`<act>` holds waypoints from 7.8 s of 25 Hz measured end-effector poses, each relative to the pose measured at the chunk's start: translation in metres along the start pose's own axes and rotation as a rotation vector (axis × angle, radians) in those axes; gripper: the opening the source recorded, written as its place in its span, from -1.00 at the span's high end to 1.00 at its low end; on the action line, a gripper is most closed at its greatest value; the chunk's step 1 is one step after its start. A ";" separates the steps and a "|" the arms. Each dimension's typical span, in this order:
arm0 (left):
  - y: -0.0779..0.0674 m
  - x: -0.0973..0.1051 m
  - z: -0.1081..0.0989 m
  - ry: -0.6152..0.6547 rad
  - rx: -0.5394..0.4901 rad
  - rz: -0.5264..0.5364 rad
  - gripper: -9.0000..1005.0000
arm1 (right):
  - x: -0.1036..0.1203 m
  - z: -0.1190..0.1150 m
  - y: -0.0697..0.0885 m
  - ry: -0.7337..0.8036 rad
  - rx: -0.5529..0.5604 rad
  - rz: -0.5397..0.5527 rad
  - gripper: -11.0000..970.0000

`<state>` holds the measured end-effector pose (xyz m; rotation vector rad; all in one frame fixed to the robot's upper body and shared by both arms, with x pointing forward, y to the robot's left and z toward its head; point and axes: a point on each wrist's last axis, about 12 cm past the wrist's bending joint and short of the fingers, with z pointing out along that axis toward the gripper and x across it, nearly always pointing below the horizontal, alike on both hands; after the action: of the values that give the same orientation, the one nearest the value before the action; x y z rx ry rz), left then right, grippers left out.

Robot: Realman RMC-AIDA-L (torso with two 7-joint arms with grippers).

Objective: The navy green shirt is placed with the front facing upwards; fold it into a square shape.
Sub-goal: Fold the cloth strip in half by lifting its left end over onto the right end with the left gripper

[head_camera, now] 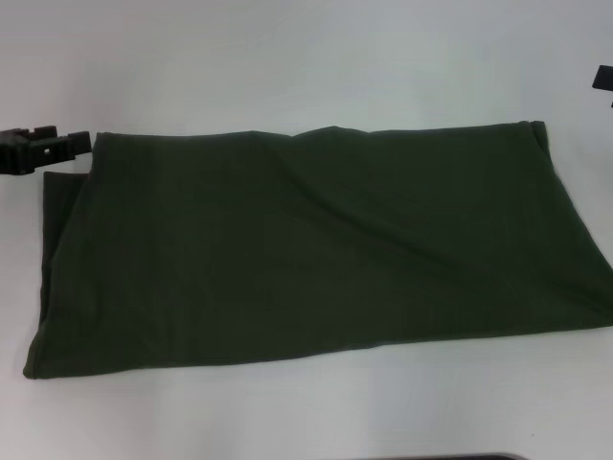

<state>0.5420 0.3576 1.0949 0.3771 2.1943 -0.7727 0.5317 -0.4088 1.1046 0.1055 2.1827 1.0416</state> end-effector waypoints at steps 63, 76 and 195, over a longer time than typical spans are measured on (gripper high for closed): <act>-0.003 -0.005 0.052 0.075 -0.097 0.057 -0.26 | 0.025 0.071 -0.002 0.077 0.131 0.027 -0.59; -0.004 -0.007 0.054 0.076 -0.093 0.063 -0.26 | 0.029 0.088 0.003 0.094 0.133 0.016 -0.59; 0.000 -0.003 0.033 0.131 -0.123 0.059 0.35 | 0.029 0.075 -0.004 -0.001 0.131 -0.025 -0.18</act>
<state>0.5631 0.3368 1.0800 0.4384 2.3288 -0.5923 0.5578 -0.3519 1.0533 0.1379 2.2447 0.8838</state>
